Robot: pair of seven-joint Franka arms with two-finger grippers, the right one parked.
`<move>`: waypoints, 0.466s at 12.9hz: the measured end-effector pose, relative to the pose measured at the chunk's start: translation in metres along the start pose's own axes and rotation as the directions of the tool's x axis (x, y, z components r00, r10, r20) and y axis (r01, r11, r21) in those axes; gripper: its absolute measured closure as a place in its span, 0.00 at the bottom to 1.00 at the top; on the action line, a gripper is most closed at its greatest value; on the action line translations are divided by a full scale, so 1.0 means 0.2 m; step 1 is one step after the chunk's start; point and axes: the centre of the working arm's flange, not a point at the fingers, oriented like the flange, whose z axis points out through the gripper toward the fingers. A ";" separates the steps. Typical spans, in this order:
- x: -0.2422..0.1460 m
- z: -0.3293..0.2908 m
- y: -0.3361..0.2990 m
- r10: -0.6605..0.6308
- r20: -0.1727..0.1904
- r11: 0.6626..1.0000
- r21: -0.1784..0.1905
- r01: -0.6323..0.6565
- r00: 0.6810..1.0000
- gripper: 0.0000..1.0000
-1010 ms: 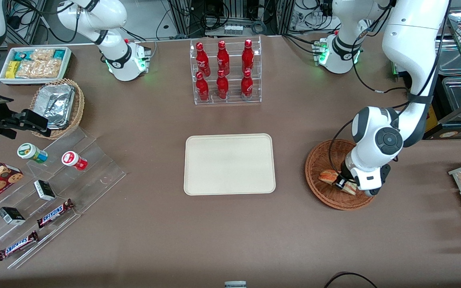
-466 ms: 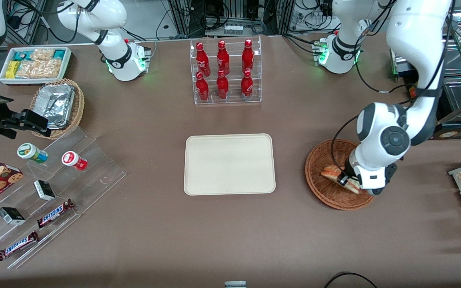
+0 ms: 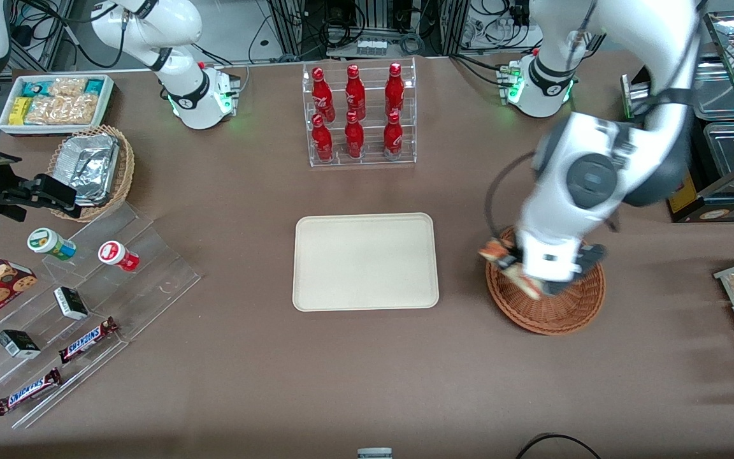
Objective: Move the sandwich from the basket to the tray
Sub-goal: 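Lift the sandwich and carry it with the left gripper over the tray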
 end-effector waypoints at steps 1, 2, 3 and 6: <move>-0.13 0.03 0.11 0.064 -0.001 0.998 0.007 -0.064 0.998 0.84; -0.25 0.08 0.22 0.123 -0.002 0.992 0.015 -0.123 0.992 0.84; -0.36 0.15 0.32 0.169 -0.002 0.986 0.014 -0.169 0.986 0.84; -0.58 0.42 0.57 0.275 -0.026 0.961 0.023 -0.275 0.961 0.84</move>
